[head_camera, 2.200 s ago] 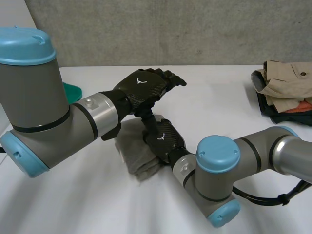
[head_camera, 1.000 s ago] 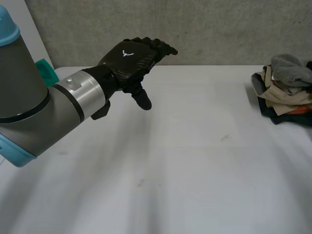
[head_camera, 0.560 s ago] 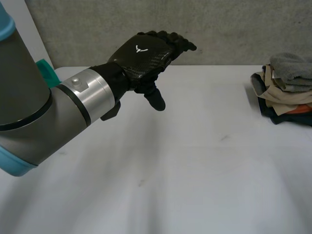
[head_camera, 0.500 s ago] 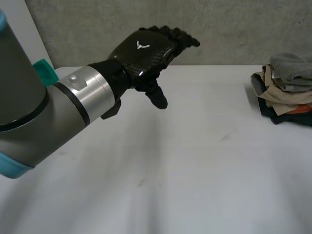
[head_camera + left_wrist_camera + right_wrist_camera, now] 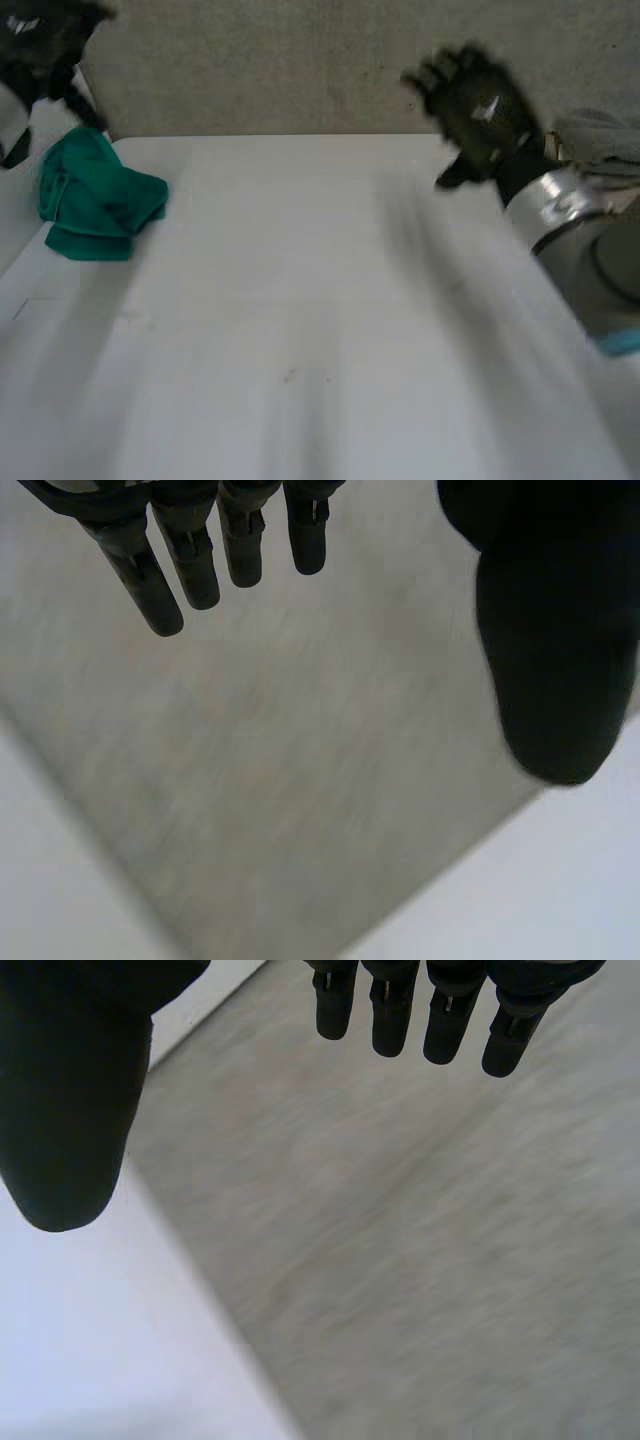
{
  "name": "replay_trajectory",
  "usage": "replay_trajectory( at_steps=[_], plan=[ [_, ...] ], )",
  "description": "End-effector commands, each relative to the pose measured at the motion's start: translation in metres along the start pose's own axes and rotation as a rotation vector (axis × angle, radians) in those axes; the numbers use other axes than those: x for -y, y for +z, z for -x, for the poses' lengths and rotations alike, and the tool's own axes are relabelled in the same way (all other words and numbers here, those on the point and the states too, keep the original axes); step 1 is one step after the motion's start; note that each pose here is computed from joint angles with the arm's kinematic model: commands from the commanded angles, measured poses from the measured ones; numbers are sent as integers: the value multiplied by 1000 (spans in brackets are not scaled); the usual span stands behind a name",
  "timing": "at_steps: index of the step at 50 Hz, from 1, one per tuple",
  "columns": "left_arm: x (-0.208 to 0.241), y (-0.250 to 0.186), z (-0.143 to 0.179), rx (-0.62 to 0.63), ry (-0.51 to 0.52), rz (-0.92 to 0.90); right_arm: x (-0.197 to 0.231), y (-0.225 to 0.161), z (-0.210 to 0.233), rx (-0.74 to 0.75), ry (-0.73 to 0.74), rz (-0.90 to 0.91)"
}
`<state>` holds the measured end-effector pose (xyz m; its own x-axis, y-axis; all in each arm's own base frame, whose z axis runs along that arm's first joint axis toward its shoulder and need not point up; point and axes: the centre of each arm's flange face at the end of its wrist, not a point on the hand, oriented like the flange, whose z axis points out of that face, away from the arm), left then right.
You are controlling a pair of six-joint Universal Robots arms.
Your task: Fold the laundry.
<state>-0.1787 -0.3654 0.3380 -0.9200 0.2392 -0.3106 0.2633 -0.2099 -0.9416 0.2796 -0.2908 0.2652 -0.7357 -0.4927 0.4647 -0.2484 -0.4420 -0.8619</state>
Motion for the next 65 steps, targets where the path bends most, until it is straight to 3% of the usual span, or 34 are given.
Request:
replay_trajectory(
  at_steps=[1,5,13,45,49,53,57,61,65],
  plan=[
    [-122,53,40,65,294,143,-40,-27,31,122,-2,240],
    [-176,74,43,42,360,128,-49,-38,41,159,-18,286],
    [-243,83,46,-57,335,137,-66,-58,52,194,11,366],
    [-287,95,35,-79,320,157,-77,-68,51,191,25,413],
    [-263,98,26,-46,330,145,-77,-68,50,188,24,414],
    [-195,94,27,-8,305,82,-78,-67,46,176,25,415],
    [-123,78,7,-37,188,-18,-76,-66,42,162,24,410],
    [-45,45,-39,-136,-13,-125,-73,-64,38,147,24,402],
    [-5,9,-79,-244,-143,-171,-71,-63,26,111,17,397]
  ],
)
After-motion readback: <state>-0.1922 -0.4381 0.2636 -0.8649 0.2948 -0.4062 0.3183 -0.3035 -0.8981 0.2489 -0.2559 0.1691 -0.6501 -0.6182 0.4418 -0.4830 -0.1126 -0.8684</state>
